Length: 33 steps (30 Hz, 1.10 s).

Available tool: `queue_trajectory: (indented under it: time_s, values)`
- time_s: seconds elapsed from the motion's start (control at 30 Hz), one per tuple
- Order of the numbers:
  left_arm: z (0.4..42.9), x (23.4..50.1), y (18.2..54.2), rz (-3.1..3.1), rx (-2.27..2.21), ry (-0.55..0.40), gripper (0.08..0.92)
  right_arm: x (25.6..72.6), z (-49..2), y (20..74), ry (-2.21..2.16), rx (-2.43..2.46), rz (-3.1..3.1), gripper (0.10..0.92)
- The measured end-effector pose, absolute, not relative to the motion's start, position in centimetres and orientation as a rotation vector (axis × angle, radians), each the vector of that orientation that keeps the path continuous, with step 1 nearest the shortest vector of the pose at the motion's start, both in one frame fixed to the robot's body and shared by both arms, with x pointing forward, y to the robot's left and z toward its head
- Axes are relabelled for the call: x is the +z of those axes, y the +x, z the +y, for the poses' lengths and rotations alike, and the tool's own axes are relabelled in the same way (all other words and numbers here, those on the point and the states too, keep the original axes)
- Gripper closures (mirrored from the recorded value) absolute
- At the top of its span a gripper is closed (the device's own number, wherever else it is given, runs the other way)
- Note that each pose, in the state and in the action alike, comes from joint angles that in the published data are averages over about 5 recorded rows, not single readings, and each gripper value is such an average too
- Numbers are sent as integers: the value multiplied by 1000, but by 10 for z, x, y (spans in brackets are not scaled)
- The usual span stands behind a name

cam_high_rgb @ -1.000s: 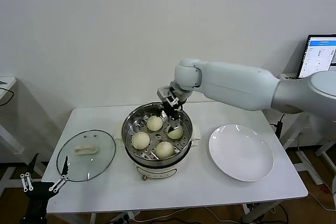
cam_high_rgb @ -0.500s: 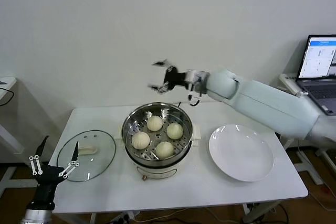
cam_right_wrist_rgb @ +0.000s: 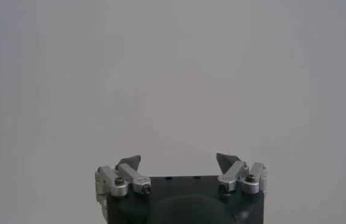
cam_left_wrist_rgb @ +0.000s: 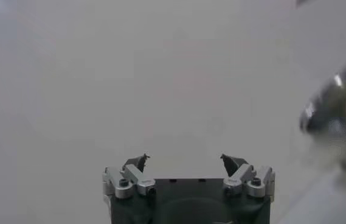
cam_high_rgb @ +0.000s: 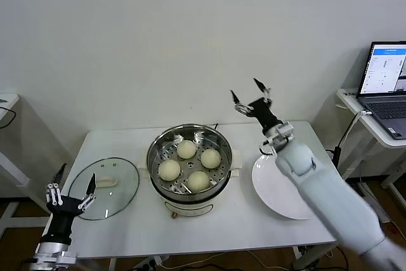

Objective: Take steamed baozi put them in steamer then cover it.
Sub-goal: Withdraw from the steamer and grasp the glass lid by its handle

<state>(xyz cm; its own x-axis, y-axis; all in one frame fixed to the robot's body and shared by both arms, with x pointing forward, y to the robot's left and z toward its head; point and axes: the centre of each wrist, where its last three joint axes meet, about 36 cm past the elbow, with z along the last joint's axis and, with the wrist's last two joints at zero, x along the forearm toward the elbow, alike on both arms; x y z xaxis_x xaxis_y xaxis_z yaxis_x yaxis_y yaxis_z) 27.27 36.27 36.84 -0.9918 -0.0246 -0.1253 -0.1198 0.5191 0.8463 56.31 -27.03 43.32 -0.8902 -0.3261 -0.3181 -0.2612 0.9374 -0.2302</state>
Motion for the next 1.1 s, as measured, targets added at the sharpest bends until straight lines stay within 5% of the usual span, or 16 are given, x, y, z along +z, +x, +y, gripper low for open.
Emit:
queue_trajectory:
  time_s: [0.6,1.1]
  values:
    - [377,286,283,2340,2137,-57,177,311,-291,453,54,-9,2877,200]
    - [378,257,309,2268,2213,-22,177,292,-274,430,124,1,2903,200]
